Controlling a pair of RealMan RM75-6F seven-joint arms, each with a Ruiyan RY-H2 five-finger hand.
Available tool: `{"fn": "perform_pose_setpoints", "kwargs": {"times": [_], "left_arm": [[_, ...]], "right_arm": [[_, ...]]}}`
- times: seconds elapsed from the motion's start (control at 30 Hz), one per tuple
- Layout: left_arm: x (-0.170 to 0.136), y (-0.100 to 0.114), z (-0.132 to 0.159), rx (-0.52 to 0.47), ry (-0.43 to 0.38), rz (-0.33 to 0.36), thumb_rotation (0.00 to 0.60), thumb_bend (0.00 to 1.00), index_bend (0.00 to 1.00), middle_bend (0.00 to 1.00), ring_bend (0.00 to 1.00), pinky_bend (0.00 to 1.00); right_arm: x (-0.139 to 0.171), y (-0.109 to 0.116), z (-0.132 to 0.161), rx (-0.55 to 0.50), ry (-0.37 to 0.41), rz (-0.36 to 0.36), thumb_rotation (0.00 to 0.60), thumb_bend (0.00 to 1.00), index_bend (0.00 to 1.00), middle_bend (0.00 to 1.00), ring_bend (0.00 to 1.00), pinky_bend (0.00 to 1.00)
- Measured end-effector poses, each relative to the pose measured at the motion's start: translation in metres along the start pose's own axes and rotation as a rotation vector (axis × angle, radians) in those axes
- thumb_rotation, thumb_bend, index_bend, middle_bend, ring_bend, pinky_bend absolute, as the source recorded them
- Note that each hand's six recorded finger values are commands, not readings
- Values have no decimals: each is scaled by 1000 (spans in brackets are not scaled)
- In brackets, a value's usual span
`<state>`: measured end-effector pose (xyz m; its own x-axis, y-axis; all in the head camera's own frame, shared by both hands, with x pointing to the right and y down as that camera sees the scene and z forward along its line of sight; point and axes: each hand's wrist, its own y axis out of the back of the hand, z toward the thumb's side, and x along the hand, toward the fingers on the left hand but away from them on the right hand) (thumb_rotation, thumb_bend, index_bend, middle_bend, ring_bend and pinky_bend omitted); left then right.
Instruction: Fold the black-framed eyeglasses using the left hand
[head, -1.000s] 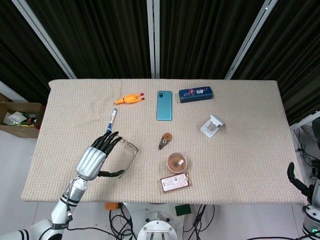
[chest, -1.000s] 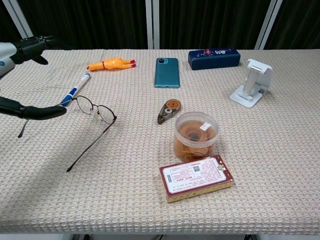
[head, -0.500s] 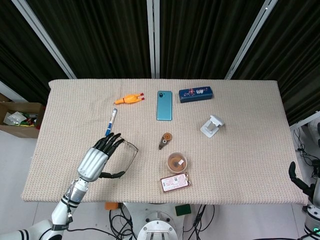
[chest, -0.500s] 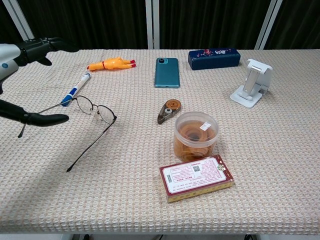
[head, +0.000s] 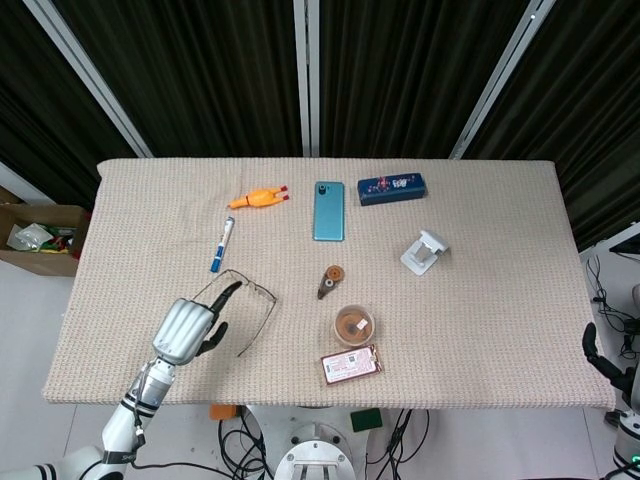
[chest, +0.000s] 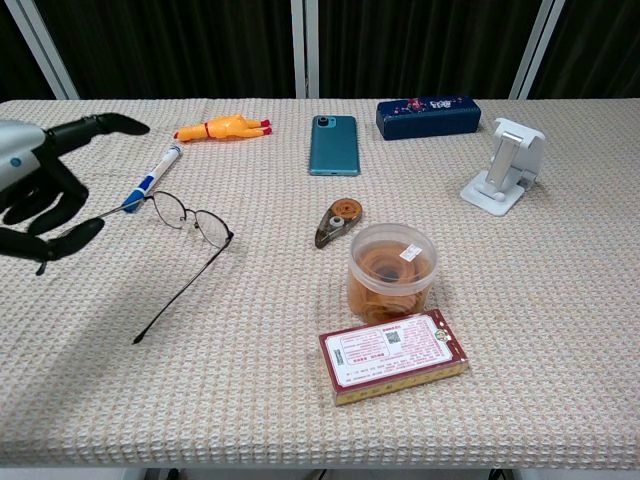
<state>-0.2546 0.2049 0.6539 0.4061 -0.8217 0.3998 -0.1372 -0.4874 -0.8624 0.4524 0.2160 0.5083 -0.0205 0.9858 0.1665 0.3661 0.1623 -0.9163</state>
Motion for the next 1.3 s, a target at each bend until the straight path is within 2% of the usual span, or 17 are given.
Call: {"fn": "perform_pose_setpoints", "kwargs": {"times": [0.23, 0.5, 0.7, 0.9, 1.3], "left_arm": [[7, -30, -1, -22, 36, -197, 600, 525, 110, 948, 897, 944], [32, -49, 4, 5, 34, -328, 600, 566, 110, 944, 909, 951], [48, -55, 2, 52, 48, -352, 600, 586, 110, 948, 913, 951], [56, -60, -3, 58, 77, -378, 600, 598, 110, 951, 915, 952], [71, -55, -12, 97, 94, -391, 600, 622, 110, 959, 925, 955]], "right_arm": [[6, 3, -5, 13, -22, -4, 600, 462, 0, 0, 0, 0], [9, 4, -13, 24, -51, -3, 600, 465, 0, 0, 0, 0], [11, 0, -18, 32, -65, 10, 600, 465, 0, 0, 0, 0], [13, -1, -22, 35, -77, 11, 600, 464, 0, 0, 0, 0], [14, 0, -22, 41, -78, 15, 600, 465, 0, 0, 0, 0]]}}
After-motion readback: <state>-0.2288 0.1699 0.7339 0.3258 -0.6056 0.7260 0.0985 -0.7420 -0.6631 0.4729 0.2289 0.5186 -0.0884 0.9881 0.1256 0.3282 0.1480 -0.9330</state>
